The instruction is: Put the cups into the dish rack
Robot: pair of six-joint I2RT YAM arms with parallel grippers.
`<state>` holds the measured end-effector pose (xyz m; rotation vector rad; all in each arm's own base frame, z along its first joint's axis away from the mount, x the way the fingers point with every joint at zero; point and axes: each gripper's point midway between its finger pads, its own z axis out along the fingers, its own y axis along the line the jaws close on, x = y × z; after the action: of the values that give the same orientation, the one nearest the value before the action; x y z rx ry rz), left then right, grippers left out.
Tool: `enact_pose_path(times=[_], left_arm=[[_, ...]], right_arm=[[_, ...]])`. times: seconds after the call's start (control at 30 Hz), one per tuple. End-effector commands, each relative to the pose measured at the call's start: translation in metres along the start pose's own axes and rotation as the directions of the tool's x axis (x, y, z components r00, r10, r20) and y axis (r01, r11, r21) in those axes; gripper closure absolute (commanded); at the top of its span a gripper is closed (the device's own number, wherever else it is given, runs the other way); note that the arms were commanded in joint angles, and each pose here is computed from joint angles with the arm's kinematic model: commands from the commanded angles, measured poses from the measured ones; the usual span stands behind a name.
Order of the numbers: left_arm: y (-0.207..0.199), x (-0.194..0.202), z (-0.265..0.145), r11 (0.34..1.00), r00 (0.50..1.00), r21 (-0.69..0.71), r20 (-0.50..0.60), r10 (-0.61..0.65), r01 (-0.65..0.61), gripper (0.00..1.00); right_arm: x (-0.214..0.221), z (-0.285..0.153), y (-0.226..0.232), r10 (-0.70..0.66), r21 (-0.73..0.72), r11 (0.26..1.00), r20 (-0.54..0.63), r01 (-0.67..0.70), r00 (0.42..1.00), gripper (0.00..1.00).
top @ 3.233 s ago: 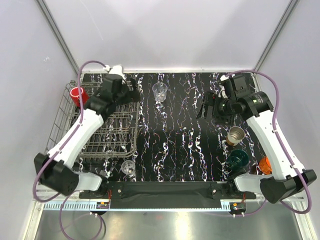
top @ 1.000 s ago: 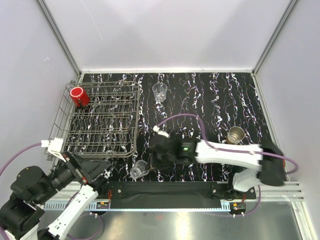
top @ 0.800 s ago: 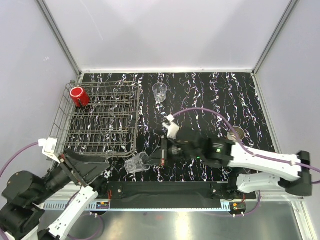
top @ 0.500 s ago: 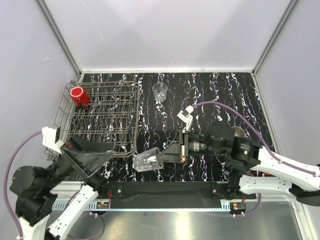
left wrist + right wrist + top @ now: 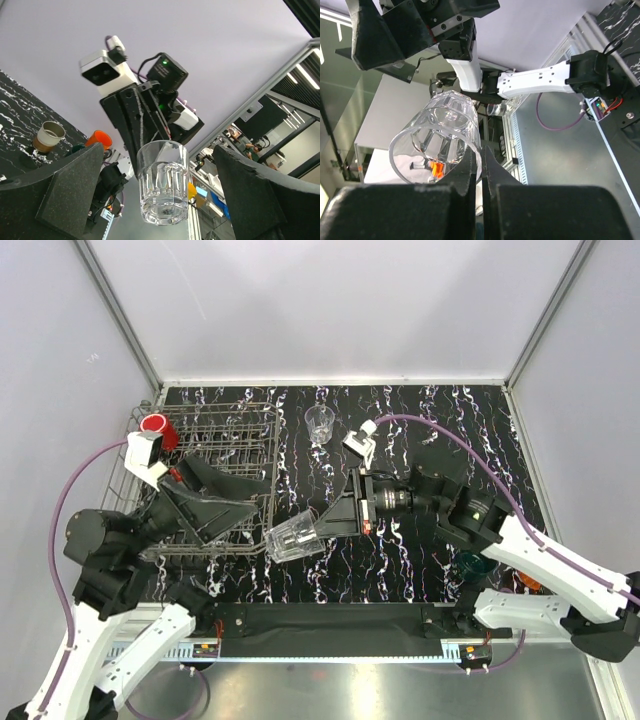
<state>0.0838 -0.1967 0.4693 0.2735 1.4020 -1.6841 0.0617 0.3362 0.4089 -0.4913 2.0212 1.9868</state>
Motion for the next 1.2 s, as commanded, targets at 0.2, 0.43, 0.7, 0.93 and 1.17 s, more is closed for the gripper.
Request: enact_pose_path(times=[0.2, 0.43, 0.7, 0.93, 1.17], left_arm=[[-0.029, 0.006, -0.014, 0.997, 0.999, 0.065, -0.030, 0.043, -0.041, 0.01], [-0.020, 0.007, -0.005, 0.997, 0.998, 0.072, -0.057, 0.034, -0.030, 0.01], [-0.015, 0.009, -0.001, 0.997, 0.996, 0.076, -0.084, 0.032, -0.025, 0.01], [-0.010, 0.011, -0.002, 0.998, 0.996, 0.064, -0.079, 0.029, -0.024, 0.09], [-0.005, 0.012, -0.001, 0.999, 0.997, 0.043, -0.080, 0.015, -0.011, 0.22]], right_arm=[[-0.011, -0.004, 0.046, -0.057, -0.158, 0.986, 0.012, 0.058, 0.998, 1.00], [-0.019, 0.003, 0.048, -0.068, -0.176, 0.982, 0.018, 0.070, 0.998, 1.00], [-0.052, 0.019, 0.043, -0.068, -0.141, 0.987, 0.075, 0.078, 0.995, 1.00], [-0.065, 0.021, 0.039, -0.059, -0.130, 0.989, 0.097, 0.071, 0.994, 1.00], [-0.068, 0.024, 0.029, -0.049, -0.116, 0.991, 0.092, 0.060, 0.995, 1.00]])
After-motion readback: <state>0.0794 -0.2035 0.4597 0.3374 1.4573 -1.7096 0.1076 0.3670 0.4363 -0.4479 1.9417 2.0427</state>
